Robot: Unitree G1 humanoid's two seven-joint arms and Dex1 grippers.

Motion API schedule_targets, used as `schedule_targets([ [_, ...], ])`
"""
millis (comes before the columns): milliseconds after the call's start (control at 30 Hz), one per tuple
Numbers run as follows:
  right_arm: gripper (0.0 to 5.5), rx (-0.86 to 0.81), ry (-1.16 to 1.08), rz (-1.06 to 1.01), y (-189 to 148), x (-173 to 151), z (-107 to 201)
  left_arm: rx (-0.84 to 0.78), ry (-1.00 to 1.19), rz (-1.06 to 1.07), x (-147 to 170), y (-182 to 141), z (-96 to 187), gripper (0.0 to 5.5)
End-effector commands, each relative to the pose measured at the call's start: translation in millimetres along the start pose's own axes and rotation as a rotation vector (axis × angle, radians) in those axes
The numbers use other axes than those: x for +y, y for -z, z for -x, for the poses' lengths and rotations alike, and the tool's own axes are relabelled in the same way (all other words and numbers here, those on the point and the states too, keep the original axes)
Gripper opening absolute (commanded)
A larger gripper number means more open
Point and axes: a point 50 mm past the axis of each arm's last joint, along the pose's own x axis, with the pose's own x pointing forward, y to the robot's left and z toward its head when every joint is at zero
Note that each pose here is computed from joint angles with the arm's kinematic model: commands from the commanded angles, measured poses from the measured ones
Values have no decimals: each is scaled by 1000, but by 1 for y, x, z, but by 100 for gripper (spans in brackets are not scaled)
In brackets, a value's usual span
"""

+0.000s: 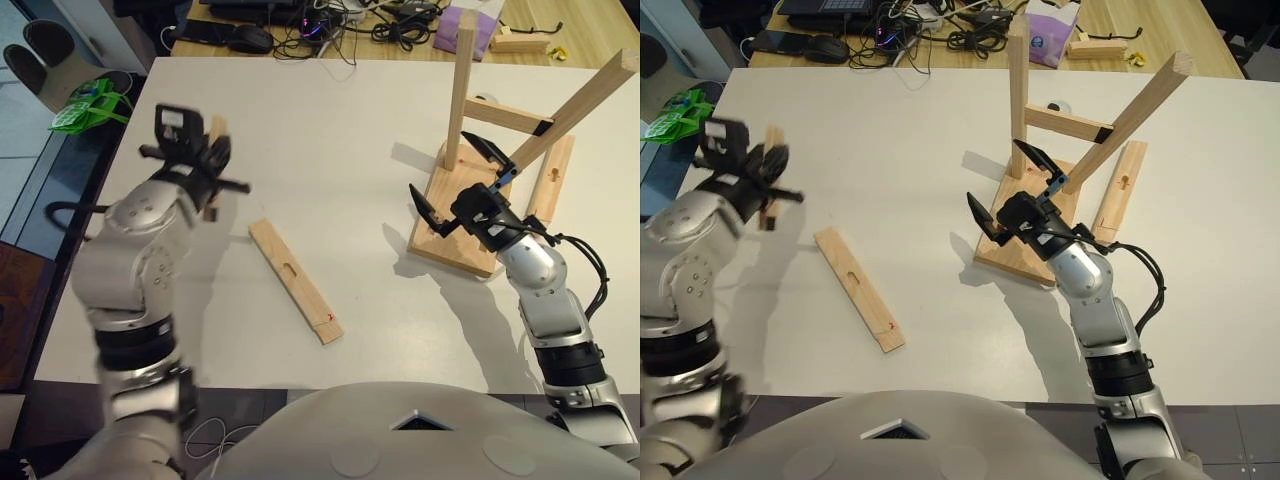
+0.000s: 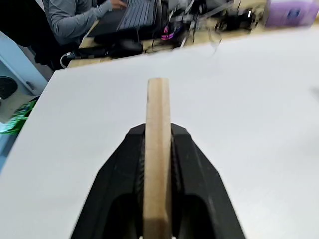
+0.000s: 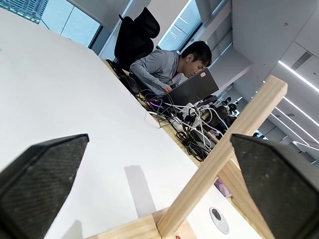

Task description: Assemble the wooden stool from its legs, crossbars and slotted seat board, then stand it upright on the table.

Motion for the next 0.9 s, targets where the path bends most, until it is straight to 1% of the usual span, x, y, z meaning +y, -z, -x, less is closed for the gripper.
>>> schedule_targets([
  [33,540,16,11,-6,1,4,5,199,244,-274,15,40,14,41],
  [167,540,13,2,-3,1,3,5,250,500,-394,4,51,31,41],
  [300,540,6,0,-6,0,1,4,242,704,-360,-31,66,40,41],
  [367,540,-4,-3,-12,-2,0,2,246,742,-336,-47,75,39,41],
  [433,540,-13,-8,-10,-3,-2,0,229,775,-315,-63,78,36,41],
  [567,540,-21,-30,-9,-4,-2,-4,142,761,-256,-87,66,19,41],
  [633,540,22,-158,-21,-3,7,0,111,734,-224,-99,60,9,41],
  [733,540,133,-425,-101,-1,20,15,105,702,-196,-107,59,4,41],
  [867,540,247,-636,-192,1,25,29,101,692,-164,-115,59,3,41],
  [900,508,270,-675,-205,2,29,31,99,700,-155,-120,59,3,41],
])
